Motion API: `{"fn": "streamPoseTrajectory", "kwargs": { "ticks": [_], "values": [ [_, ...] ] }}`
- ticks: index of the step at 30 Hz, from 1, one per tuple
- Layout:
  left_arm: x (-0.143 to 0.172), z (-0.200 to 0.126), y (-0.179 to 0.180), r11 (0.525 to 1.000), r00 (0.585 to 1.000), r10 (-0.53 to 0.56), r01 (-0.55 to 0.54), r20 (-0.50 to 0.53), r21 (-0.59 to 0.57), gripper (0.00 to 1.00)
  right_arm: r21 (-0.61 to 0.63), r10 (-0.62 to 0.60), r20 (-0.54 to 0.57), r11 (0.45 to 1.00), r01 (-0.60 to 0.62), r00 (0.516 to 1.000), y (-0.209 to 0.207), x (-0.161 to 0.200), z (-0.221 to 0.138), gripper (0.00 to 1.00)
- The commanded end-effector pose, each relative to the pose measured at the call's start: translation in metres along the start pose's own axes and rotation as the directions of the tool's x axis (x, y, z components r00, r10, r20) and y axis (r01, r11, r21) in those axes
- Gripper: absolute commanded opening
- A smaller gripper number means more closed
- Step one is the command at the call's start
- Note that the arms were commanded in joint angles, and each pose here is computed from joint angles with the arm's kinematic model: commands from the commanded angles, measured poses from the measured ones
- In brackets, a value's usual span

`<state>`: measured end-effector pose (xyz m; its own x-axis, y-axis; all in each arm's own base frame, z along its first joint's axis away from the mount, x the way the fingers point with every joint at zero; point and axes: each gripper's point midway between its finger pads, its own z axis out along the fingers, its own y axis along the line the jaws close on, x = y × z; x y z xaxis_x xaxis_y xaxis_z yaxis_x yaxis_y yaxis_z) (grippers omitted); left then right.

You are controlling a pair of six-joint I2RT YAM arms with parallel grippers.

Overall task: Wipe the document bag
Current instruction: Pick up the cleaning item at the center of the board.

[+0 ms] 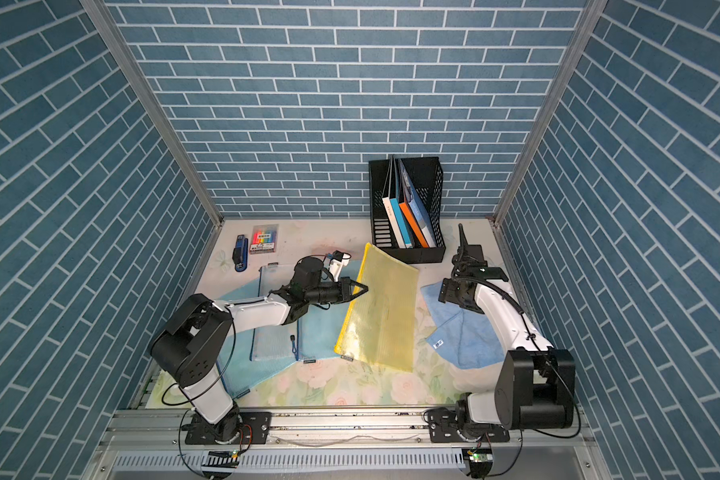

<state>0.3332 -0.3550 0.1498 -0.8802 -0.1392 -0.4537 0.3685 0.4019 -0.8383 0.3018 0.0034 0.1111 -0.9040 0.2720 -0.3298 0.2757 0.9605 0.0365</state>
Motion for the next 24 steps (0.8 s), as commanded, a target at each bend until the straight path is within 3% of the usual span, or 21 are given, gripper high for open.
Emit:
{"fn": "streamPoseTrajectory", "kwargs": {
  "ticks": [1,4,12,19,24],
  "values": [
    [-0.022,0.008,-0.026,0.994,0.997,-0.035,0.027,0.068,0.11,0.0,0.043,0.029,-0.066,0.999,-0.026,0.997,-0.017,0.013,0.01,0.9],
    [-0.017,0.017,-0.008,0.996,0.995,-0.071,0.067,0.068,0.058,0.0,0.048,0.029,-0.113,0.999,-0.024,0.993,-0.018,0.019,0.029,0.95],
    [-0.001,0.035,0.039,0.986,0.984,-0.163,0.164,0.069,-0.002,0.0,0.084,-0.009,-0.204,0.996,0.026,0.979,-0.021,0.03,0.077,0.91],
    [0.006,0.048,0.054,0.974,0.975,-0.211,0.216,0.073,-0.065,0.0,0.109,-0.014,-0.243,0.993,0.042,0.97,-0.025,0.036,0.097,0.7],
    [0.012,0.051,0.063,0.961,0.965,-0.251,0.258,0.077,-0.099,0.0,0.089,-0.022,-0.266,0.995,0.047,0.964,-0.02,0.036,0.105,0.46]
  ]
}}
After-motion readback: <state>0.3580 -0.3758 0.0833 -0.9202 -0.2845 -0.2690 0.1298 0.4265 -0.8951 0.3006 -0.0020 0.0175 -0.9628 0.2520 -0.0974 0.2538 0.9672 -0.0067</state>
